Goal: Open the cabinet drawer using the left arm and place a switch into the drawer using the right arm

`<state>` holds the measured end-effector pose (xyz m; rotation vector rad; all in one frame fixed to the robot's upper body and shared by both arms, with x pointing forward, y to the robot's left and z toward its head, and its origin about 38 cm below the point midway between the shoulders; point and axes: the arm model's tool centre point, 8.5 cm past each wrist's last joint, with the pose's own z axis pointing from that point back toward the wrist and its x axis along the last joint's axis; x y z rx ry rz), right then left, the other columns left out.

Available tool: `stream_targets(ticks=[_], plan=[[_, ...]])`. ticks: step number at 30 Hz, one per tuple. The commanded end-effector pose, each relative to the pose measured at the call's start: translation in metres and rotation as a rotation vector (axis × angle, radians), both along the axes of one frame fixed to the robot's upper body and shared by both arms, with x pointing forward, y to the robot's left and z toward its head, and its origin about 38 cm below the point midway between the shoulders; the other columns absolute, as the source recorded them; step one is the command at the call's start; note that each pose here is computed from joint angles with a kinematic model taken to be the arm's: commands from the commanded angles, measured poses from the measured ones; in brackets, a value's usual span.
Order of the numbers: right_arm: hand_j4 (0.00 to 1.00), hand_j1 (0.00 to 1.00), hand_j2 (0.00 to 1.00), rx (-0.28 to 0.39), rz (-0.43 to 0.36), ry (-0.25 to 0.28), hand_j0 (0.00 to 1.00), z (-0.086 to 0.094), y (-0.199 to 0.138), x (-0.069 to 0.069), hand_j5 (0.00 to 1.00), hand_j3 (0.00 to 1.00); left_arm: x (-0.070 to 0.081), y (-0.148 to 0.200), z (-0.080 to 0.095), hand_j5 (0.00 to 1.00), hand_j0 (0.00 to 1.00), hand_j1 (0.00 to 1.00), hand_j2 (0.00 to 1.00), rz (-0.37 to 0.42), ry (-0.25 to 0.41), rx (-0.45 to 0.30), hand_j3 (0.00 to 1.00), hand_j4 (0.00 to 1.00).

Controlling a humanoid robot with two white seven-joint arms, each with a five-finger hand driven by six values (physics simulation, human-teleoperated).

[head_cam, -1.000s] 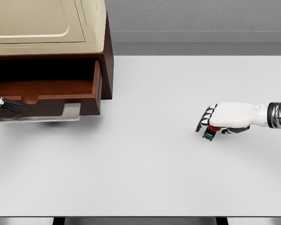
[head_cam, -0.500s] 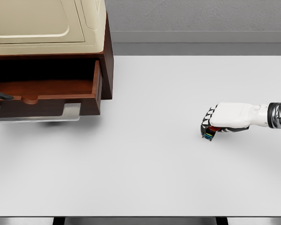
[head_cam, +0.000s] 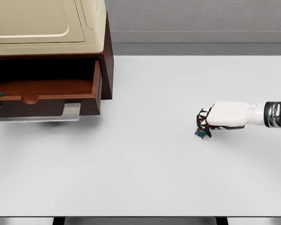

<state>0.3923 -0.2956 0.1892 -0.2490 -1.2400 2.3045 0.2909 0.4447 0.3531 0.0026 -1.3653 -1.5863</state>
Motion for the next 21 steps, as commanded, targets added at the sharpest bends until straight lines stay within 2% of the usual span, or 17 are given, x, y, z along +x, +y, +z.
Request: stream_targets(ticks=[1,3,5,8,12,14,16,21], plan=[[0.17,0.17,0.17,0.014,-0.009,0.003,0.17,-0.001,0.001,0.003,0.17,0.17,0.001,0.000,0.006,1.00,1.00,1.00,1.00,0.008,-0.009,-0.025,1.00,1.00],[0.17,0.17,0.17,0.025,-0.023,-0.005,0.17,0.002,0.000,0.008,0.17,0.17,0.003,-0.002,0.014,1.00,1.00,1.00,1.00,0.007,-0.030,-0.045,1.00,1.00],[0.17,0.17,0.17,0.084,-0.051,-0.056,0.17,0.019,0.002,0.021,0.17,0.17,0.013,-0.002,0.025,1.00,1.00,1.00,1.00,0.074,-0.021,-0.063,1.00,1.00],[0.17,0.17,0.17,0.144,-0.054,-0.088,0.17,0.030,0.016,0.037,0.17,0.17,0.022,-0.001,0.031,1.00,1.00,1.00,1.00,0.151,0.011,-0.079,1.00,1.00],[0.18,0.18,0.18,0.250,-0.026,-0.133,0.18,0.048,0.048,0.052,0.18,0.18,0.023,0.002,0.035,1.00,1.00,1.00,1.00,0.189,0.024,-0.086,1.00,1.00],[0.18,0.18,0.18,0.291,-0.015,-0.137,0.18,0.052,0.064,0.061,0.18,0.18,0.023,0.003,0.035,1.00,1.00,1.00,1.00,0.198,0.030,-0.084,1.00,1.00],[0.18,0.18,0.18,0.320,-0.002,-0.155,0.18,0.064,0.077,0.070,0.18,0.18,0.023,0.004,0.035,1.00,1.00,1.00,1.00,0.207,0.035,-0.082,1.00,1.00],[0.18,0.18,0.18,0.360,0.052,-0.201,0.18,0.089,0.105,0.076,0.18,0.18,0.023,0.006,0.035,1.00,1.00,1.00,1.00,0.221,0.042,-0.078,1.00,1.00]])
